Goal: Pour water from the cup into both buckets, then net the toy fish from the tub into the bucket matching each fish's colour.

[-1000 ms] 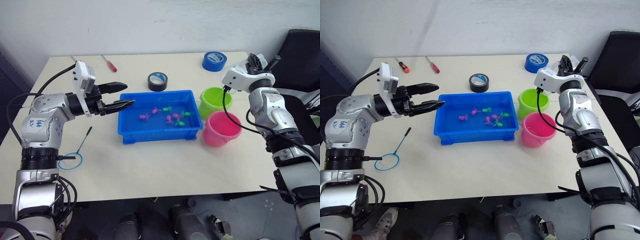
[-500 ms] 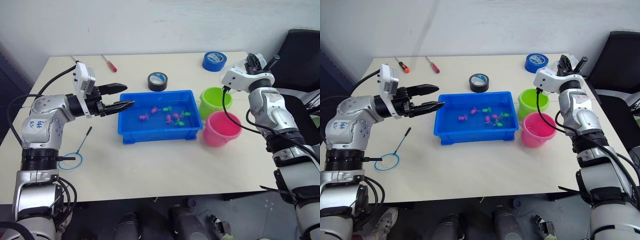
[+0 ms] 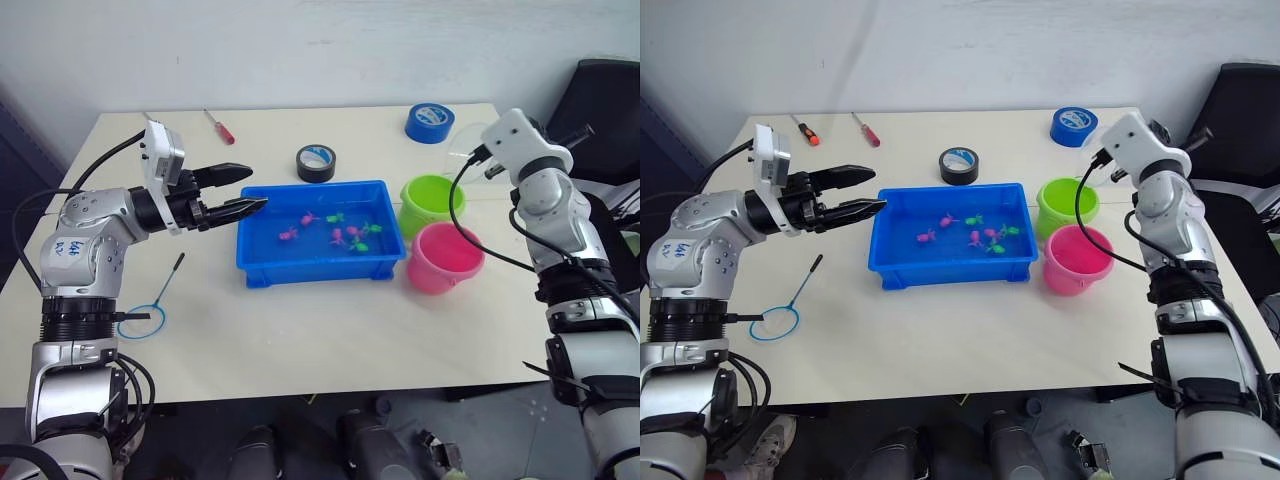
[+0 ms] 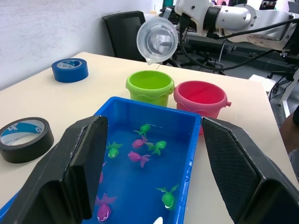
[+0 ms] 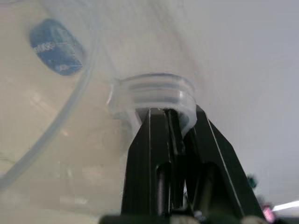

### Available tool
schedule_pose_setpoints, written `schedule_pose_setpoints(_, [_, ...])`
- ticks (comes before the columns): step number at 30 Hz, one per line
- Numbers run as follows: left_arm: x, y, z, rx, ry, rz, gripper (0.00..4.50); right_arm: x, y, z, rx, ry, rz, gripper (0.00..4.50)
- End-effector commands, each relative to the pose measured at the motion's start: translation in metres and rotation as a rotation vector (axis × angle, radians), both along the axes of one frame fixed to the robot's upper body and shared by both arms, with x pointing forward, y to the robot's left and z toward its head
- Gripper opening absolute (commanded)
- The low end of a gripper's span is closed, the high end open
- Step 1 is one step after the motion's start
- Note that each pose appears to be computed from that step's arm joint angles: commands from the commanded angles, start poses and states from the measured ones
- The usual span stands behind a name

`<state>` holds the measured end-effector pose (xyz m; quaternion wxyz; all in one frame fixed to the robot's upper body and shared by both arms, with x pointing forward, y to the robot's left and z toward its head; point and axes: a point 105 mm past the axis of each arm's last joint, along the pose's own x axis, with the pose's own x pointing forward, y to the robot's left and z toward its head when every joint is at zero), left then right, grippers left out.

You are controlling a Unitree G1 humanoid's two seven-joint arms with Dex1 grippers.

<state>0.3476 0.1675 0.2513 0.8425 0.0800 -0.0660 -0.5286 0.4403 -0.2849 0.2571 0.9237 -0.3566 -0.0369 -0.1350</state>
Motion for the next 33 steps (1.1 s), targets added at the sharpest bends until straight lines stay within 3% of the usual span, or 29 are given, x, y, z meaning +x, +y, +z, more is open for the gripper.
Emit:
schedule_pose_setpoints(1, [-0.004, -0.003, 0.016, -0.018, -0.048, -0.031, 3.51, -0.013, -0.021, 0.010, 0.291, -0.043, -0.002, 0.02])
schedule_pose_setpoints(9, [-0.004, -0.007, 0.018, -0.024, -0.037, -0.056, 3.51, -0.041, -0.059, -0.028, 0.649, -0.037, -0.108, 0.02])
schedule_pose_setpoints(14, [-0.014, -0.019, 0.018, -0.020, -0.009, -0.140, 3.51, -0.058, -0.064, -0.076, 0.882, -0.009, -0.181, 0.02])
schedule_pose_setpoints(24, [-0.024, -0.033, 0.003, 0.052, 0.026, -0.224, 3.51, -0.073, -0.061, -0.128, 1.033, 0.022, -0.262, 0.02])
schedule_pose_setpoints(33, [-0.022, -0.035, 0.001, 0.053, 0.025, -0.224, 3.51, -0.078, -0.062, -0.153, 1.056, 0.046, -0.316, 0.02])
